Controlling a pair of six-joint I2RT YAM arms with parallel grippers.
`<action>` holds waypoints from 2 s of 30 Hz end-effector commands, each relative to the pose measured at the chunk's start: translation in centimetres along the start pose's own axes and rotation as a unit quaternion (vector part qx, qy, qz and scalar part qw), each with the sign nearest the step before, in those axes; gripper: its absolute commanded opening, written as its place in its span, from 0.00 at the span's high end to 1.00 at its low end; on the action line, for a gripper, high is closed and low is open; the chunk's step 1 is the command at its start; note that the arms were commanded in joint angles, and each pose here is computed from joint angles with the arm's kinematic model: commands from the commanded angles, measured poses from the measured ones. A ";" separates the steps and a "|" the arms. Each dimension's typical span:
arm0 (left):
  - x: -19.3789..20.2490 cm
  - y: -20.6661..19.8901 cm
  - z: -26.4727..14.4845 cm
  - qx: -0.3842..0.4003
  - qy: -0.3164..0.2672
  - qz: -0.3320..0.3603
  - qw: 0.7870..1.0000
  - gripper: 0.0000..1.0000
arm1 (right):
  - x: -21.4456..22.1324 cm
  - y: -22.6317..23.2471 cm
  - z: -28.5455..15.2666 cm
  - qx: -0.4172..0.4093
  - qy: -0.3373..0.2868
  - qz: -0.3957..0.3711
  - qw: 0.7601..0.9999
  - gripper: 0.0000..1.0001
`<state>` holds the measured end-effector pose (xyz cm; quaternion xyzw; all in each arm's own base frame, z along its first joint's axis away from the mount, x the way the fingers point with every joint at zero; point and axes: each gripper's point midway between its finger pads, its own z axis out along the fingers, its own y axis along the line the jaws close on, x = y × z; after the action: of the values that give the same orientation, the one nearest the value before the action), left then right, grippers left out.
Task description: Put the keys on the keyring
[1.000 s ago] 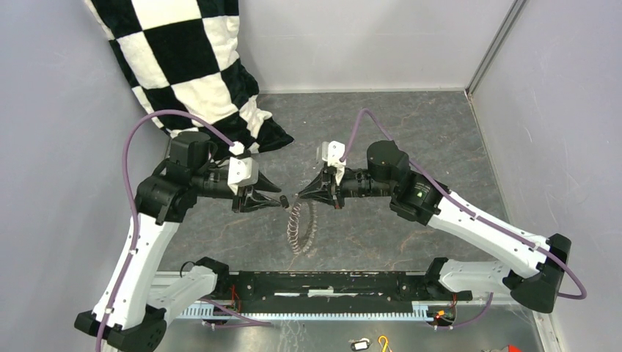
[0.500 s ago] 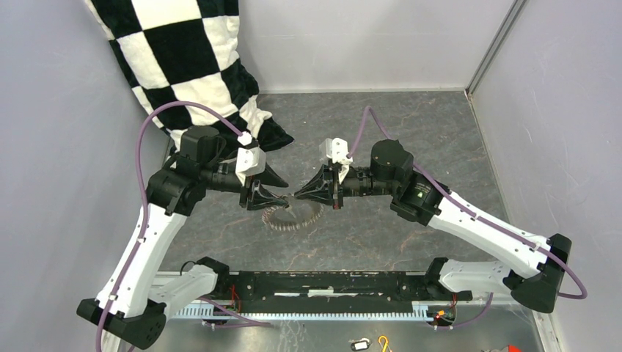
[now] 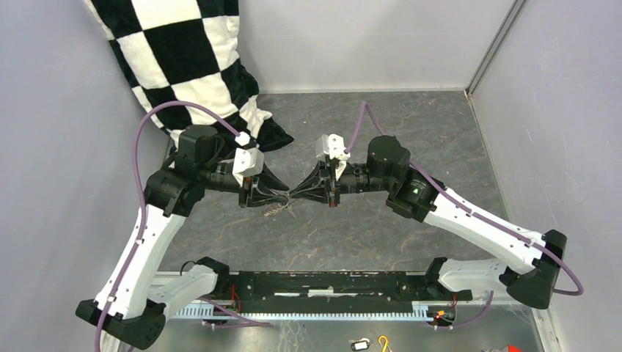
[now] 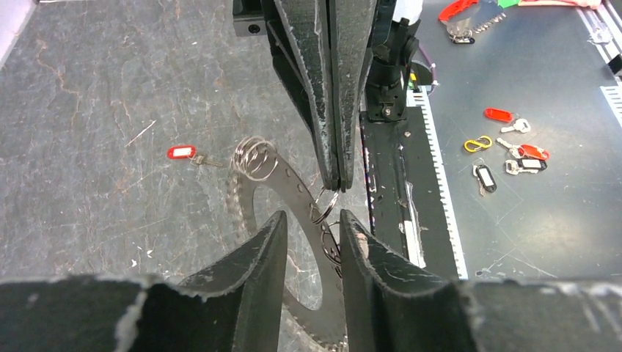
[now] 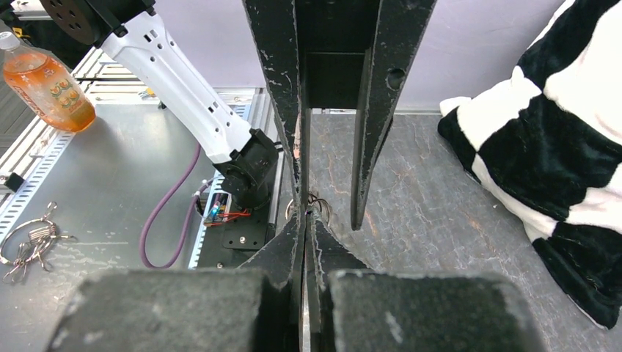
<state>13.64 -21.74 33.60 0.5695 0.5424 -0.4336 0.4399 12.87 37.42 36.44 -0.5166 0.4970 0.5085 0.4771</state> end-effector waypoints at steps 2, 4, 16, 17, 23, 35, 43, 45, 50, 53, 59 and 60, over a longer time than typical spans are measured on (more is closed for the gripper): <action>-2.6 -1.0 -0.5 0.011 -0.027 0.020 0.999 0.66 | -3.5 0.3 0.1 -0.007 -0.042 -0.030 0.999 1.00; -2.6 -1.0 -0.5 0.007 -0.026 0.023 0.999 0.73 | -3.4 0.2 0.2 -0.006 -0.040 -0.029 0.999 1.00; -2.3 -1.4 -0.5 0.012 -0.028 0.030 0.999 0.98 | -4.6 0.5 0.1 -0.013 -0.046 -0.025 0.999 0.85; -2.5 -1.7 -0.5 0.017 -0.031 0.032 0.999 0.98 | -4.6 0.5 -0.1 -0.012 -0.046 -0.026 0.999 0.77; -3.2 -3.9 -0.8 0.055 -0.063 0.092 0.992 0.98 | -5.2 0.7 -2.7 0.011 -0.070 -0.042 0.997 0.47; -4.9 -4.3 -0.7 0.066 -0.110 0.096 0.987 0.98 | -4.0 3.8 -2.7 -0.075 -0.110 -0.020 0.991 0.55; -5.1 -3.4 -0.5 0.047 -0.118 0.084 0.988 0.98 | -3.0 2.4 -1.3 -0.032 -0.115 -0.010 0.993 0.62; -5.1 -3.2 -0.5 0.042 -0.118 0.082 0.989 0.98 | -2.9 2.0 -1.0 -0.015 -0.120 -0.009 0.993 0.64; -5.3 -3.0 -0.5 0.037 -0.122 0.077 0.989 0.98 | -2.7 1.1 -0.5 0.018 -0.126 -0.003 0.992 0.75; -5.4 -3.2 -0.6 0.036 -0.123 0.078 0.989 0.98 | -2.6 0.6 -0.5 0.036 -0.127 0.000 0.991 0.85; -3.8 -2.8 -0.5 0.015 -0.104 0.089 0.990 0.89 | -2.8 -0.9 -1.0 0.082 -0.094 -0.012 0.992 0.99; -2.2 -2.5 -0.4 0.001 -0.080 0.085 0.993 0.72 | -2.2 -1.3 -1.2 0.094 -0.069 -0.015 0.993 0.99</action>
<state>10.99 -22.30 37.54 0.5614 0.4457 -0.4747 0.5107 12.08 36.98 37.92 -0.4470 0.4648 0.5442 0.5367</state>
